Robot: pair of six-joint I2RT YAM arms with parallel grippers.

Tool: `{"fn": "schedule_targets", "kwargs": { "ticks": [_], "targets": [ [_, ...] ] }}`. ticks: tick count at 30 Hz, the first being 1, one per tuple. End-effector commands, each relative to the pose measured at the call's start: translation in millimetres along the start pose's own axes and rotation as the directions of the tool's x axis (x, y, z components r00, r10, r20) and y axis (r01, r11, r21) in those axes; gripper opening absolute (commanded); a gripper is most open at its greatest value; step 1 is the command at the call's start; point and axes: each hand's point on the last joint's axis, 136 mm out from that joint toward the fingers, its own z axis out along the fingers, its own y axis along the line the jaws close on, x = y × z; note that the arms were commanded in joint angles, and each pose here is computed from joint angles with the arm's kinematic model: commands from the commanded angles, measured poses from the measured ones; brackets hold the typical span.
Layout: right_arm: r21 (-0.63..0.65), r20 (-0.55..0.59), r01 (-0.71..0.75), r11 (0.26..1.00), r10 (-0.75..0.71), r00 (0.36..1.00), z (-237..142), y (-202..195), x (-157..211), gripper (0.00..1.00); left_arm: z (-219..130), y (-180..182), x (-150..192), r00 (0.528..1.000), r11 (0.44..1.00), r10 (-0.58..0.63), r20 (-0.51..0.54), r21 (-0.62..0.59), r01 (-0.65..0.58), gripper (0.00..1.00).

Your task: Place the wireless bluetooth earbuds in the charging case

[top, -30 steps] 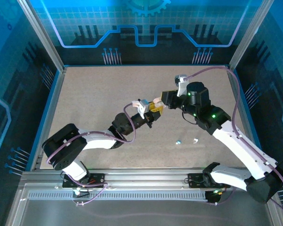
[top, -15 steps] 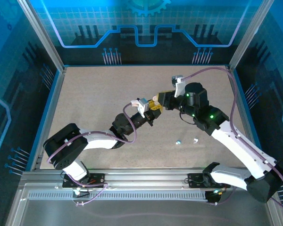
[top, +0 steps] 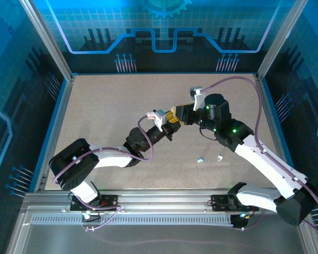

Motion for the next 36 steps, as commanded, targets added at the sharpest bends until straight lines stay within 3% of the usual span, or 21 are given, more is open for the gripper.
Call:
{"fn": "schedule_targets", "kwargs": {
  "ticks": [1,8,19,36],
  "targets": [
    [-0.044,-0.028,-0.011,0.999,0.009,1.000,3,10,9,0.26,4,-5,-25,0.995,1.000,0.013,0.097,0.004,-0.013,0.23],
    [-0.096,-0.080,0.000,0.995,-0.008,0.997,2,18,19,0.26,3,-3,-28,0.994,1.000,0.020,0.103,-0.012,-0.019,0.23],
    [0.005,-0.092,0.035,0.999,-0.034,0.995,0,0,23,0.26,1,-5,-32,0.992,0.999,0.032,0.119,-0.006,-0.032,0.23],
    [0.003,-0.096,0.064,0.998,-0.064,0.993,-3,2,20,0.32,1,-6,-33,0.992,0.998,0.055,0.117,-0.001,-0.055,0.22]
  ]
}}
